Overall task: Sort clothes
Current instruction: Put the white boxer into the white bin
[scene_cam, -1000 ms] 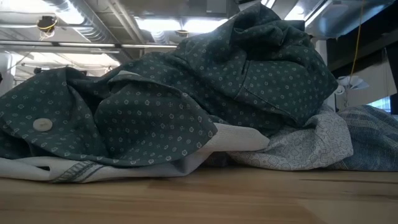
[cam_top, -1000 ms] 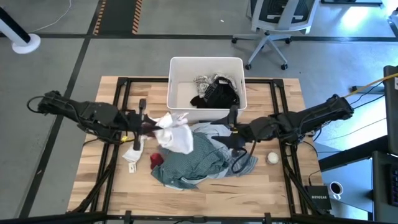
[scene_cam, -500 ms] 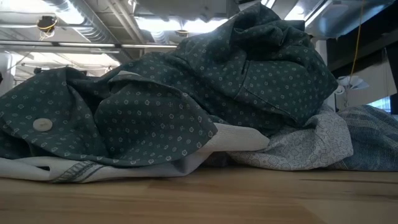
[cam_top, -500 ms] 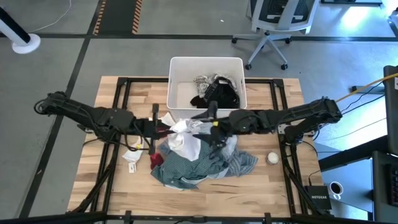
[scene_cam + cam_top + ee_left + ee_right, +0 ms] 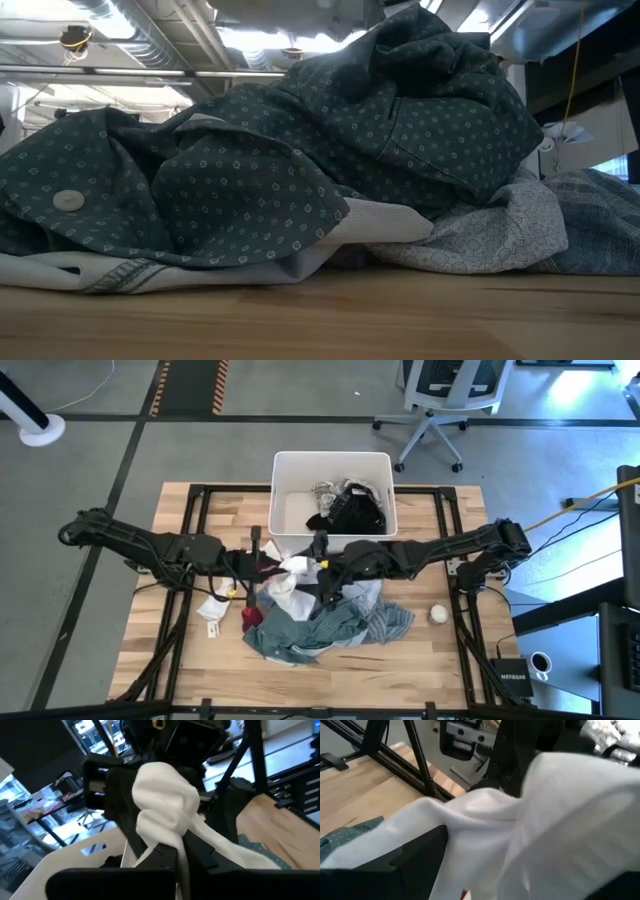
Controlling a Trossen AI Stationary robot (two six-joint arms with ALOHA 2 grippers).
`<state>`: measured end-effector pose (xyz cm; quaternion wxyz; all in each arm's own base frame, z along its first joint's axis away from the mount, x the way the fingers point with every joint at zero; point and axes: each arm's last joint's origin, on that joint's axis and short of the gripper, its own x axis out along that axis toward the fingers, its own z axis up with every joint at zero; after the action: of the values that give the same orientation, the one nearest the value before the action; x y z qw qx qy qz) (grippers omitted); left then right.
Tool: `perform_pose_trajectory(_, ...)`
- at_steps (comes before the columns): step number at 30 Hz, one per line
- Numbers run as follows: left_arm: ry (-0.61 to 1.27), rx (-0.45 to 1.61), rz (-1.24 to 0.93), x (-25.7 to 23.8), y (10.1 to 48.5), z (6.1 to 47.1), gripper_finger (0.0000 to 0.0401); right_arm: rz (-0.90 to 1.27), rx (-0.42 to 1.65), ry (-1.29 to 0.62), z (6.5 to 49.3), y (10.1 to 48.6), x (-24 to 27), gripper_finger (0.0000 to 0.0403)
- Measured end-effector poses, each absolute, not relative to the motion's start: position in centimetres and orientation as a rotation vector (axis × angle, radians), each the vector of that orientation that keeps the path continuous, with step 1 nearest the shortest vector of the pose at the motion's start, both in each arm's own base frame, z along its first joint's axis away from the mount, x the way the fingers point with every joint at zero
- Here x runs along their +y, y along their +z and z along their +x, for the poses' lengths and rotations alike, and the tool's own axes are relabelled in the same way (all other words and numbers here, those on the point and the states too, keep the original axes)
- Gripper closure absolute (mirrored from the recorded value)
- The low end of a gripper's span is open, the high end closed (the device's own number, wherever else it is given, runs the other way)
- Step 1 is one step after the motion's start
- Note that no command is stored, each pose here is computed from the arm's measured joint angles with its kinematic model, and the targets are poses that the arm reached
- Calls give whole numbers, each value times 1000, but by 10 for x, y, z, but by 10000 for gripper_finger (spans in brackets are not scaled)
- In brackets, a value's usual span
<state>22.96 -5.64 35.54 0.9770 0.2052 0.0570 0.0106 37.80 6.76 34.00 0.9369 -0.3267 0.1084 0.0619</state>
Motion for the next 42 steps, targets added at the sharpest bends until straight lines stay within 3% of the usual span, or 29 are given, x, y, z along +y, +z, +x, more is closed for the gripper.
perform_pose_trajectory(3,10,104,413,-58,356,229,398,-667,158,135,379,345,69,60)
perform_pose_trajectory(6,10,96,403,-58,357,229,398,-698,139,133,379,347,69,101)
perform_pose_trajectory(9,8,99,394,-58,357,229,398,-717,141,132,379,347,68,170)
perform_pose_trajectory(16,9,101,328,-58,356,229,397,-799,143,133,379,348,66,370)
perform_pose_trajectory(22,20,124,324,-58,355,229,397,-850,204,63,367,356,62,351)
perform_pose_trajectory(25,48,145,305,-57,354,229,388,-890,242,29,354,366,58,360)
perform_pose_trajectory(28,85,211,299,-56,346,227,357,-900,248,-16,337,388,54,377)
perform_pose_trajectory(35,277,292,263,-49,341,221,272,-989,361,-212,301,413,36,377)
perform_pose_trajectory(42,347,372,208,-38,338,206,243,-994,611,-430,287,409,-16,368)
